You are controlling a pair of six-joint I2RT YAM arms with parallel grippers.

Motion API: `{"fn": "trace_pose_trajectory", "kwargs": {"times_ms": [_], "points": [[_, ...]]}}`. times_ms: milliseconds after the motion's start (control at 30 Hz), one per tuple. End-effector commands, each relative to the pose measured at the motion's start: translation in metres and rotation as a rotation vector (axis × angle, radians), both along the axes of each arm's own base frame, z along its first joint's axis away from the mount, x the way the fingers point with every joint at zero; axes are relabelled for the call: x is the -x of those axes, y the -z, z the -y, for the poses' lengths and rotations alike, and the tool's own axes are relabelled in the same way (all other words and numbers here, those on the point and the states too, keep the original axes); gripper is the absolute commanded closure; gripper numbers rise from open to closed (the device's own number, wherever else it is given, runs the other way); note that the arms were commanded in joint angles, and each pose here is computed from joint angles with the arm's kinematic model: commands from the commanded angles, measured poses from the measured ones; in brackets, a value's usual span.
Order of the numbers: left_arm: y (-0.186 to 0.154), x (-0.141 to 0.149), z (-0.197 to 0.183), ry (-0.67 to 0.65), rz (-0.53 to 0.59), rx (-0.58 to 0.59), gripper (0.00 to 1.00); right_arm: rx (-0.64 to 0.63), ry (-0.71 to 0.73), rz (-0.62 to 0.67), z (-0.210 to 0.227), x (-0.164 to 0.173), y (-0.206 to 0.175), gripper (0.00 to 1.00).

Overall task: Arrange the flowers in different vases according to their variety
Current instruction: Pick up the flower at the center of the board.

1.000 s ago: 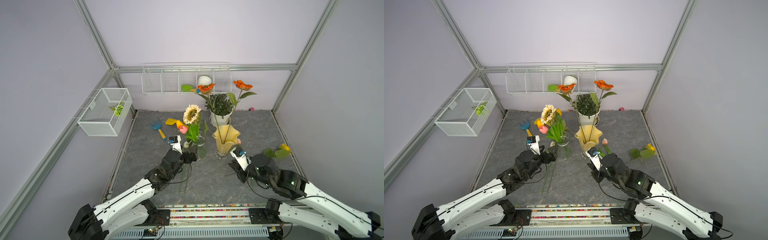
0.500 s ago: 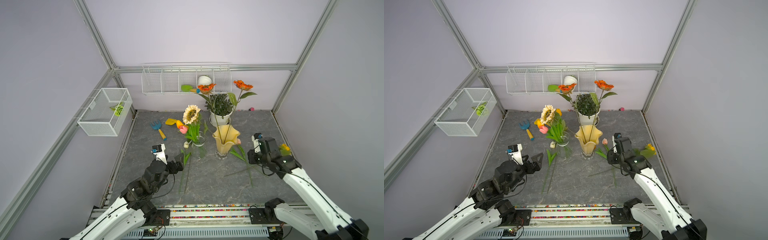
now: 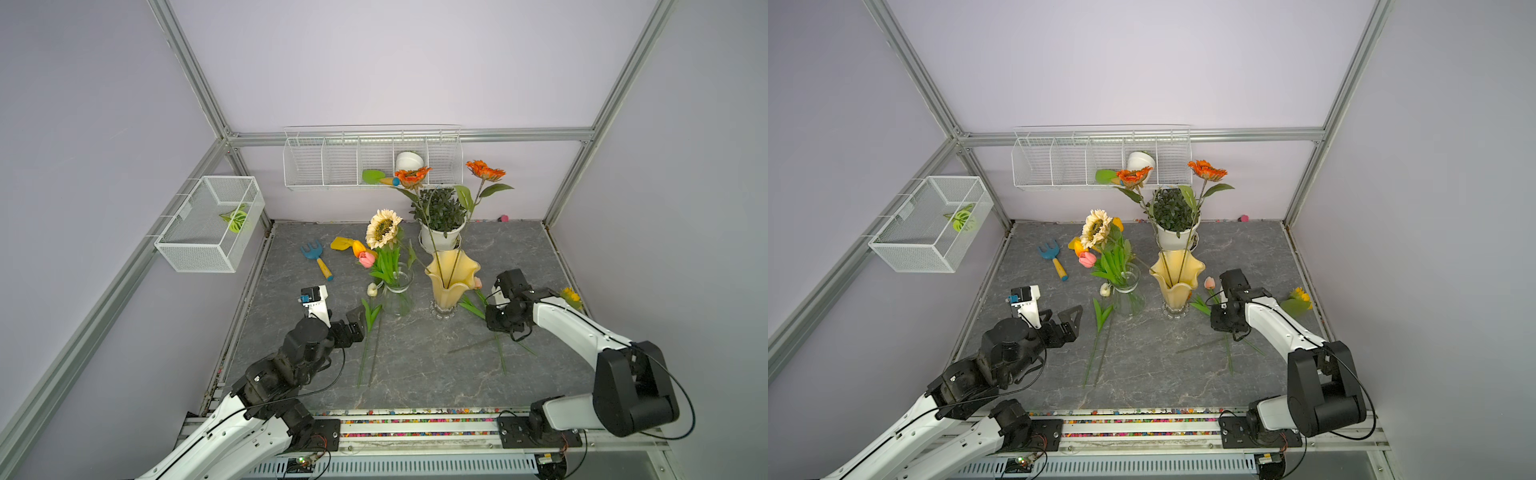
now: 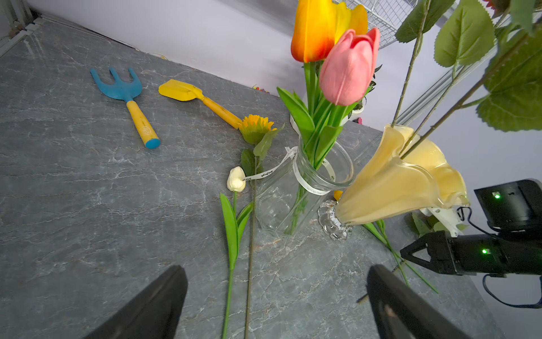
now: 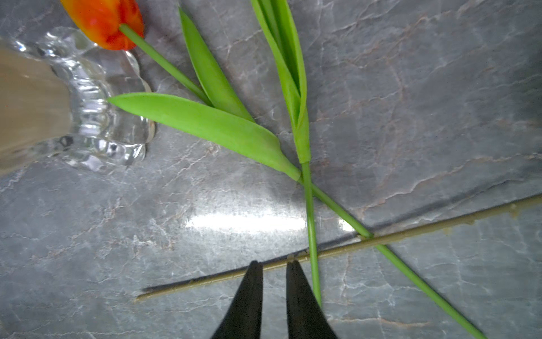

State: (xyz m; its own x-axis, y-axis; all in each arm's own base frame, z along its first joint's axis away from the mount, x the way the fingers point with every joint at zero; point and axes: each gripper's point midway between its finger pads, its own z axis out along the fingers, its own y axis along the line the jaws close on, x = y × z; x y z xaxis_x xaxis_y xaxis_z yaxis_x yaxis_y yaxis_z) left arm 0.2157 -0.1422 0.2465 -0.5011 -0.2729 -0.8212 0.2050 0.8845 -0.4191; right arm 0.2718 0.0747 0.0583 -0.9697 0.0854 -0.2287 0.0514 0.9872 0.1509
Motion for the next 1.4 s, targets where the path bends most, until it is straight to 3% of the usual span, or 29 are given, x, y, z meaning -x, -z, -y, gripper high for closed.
{"fn": "trace_pose_trajectory", "kwargs": {"times_ms": [0, 600, 900, 1033, 1167, 1367], "points": [[-0.006, -0.001, 0.003, 0.016, 0.022, -0.014, 0.00, 0.068, 0.031, -0.020, 0.014, 0.006, 0.007, 0.77], [-0.003, -0.001, -0.003, -0.004, 0.029, -0.024, 0.00, 0.128, 0.041, -0.112, 0.021, 0.003, 0.029, 0.74], [-0.001, 0.002, -0.010, -0.018, 0.030, -0.022, 0.00, 0.083, 0.020, -0.179, 0.009, -0.002, 0.043, 0.84], [-0.002, 0.004, -0.011, -0.016, 0.032, -0.021, 0.00, 0.090, 0.026, -0.164, 0.011, -0.006, 0.040, 1.00], [-0.003, 0.005, -0.012, -0.016, 0.033, -0.020, 0.00, 0.102, 0.053, -0.087, 0.015, -0.011, 0.016, 1.00], [0.000, 0.004, -0.014, -0.039, 0.024, -0.002, 0.00, 0.130, 0.131, 0.185, 0.033, -0.017, -0.068, 1.00]]}}
